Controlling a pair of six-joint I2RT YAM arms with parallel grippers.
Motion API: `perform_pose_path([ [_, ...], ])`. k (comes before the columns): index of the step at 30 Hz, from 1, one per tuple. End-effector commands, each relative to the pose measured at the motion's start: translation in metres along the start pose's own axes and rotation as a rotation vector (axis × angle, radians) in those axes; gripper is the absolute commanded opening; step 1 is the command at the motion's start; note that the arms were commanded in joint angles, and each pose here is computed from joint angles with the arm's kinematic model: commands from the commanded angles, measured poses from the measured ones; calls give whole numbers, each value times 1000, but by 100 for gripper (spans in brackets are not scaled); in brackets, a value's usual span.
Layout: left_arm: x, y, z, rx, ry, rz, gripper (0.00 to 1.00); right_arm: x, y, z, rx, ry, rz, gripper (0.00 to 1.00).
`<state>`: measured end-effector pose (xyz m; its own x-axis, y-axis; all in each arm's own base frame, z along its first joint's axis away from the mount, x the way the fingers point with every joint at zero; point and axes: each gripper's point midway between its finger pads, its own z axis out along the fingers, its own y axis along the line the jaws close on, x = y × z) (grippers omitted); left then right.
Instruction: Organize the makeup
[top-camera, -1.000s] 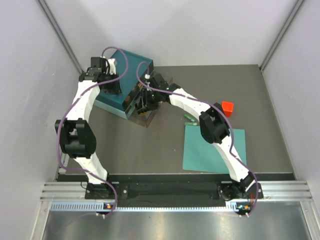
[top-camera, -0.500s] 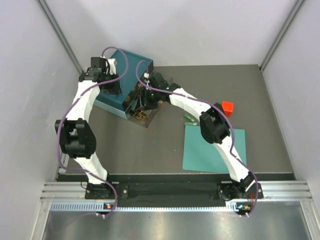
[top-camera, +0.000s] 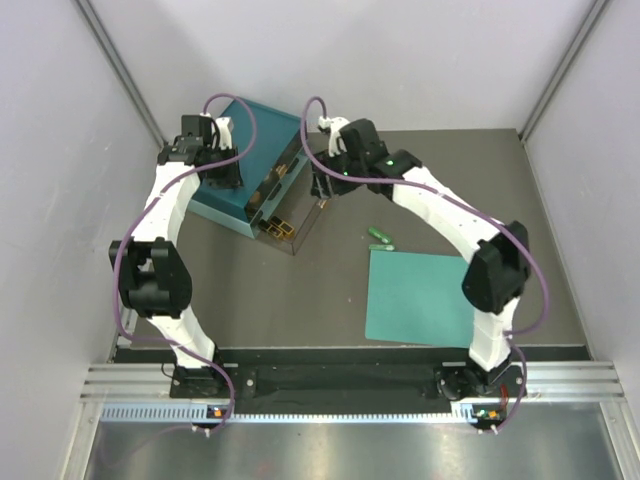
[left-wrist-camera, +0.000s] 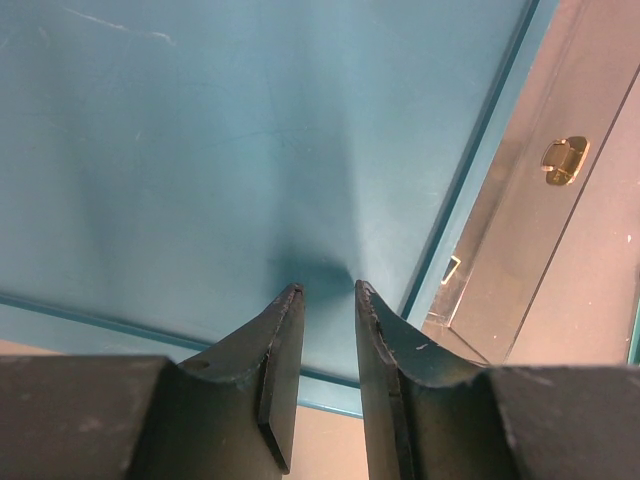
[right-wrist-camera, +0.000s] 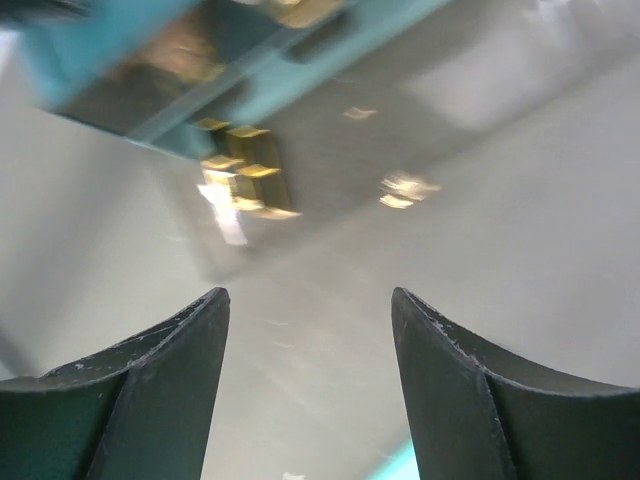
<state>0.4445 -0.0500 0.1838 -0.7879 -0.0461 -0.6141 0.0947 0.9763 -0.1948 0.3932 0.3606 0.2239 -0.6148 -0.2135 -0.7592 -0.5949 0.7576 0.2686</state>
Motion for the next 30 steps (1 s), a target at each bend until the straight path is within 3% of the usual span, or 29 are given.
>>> perform_pose_path([
  [1,94,4,21,-7,342,-49,33,48,-68,-12,251,121,-180,66],
  [6,99,4,22,-6,348,-51,33,93,-113,-11,408,238,-227,65],
  [15,102,5,22,-9,355,-50,33,110,-163,2,554,340,-191,62],
  [23,105,7,25,-16,362,-54,33,131,-182,9,539,414,-127,59],
  [30,103,6,26,-15,358,-56,34,137,-171,5,494,392,-60,58],
])
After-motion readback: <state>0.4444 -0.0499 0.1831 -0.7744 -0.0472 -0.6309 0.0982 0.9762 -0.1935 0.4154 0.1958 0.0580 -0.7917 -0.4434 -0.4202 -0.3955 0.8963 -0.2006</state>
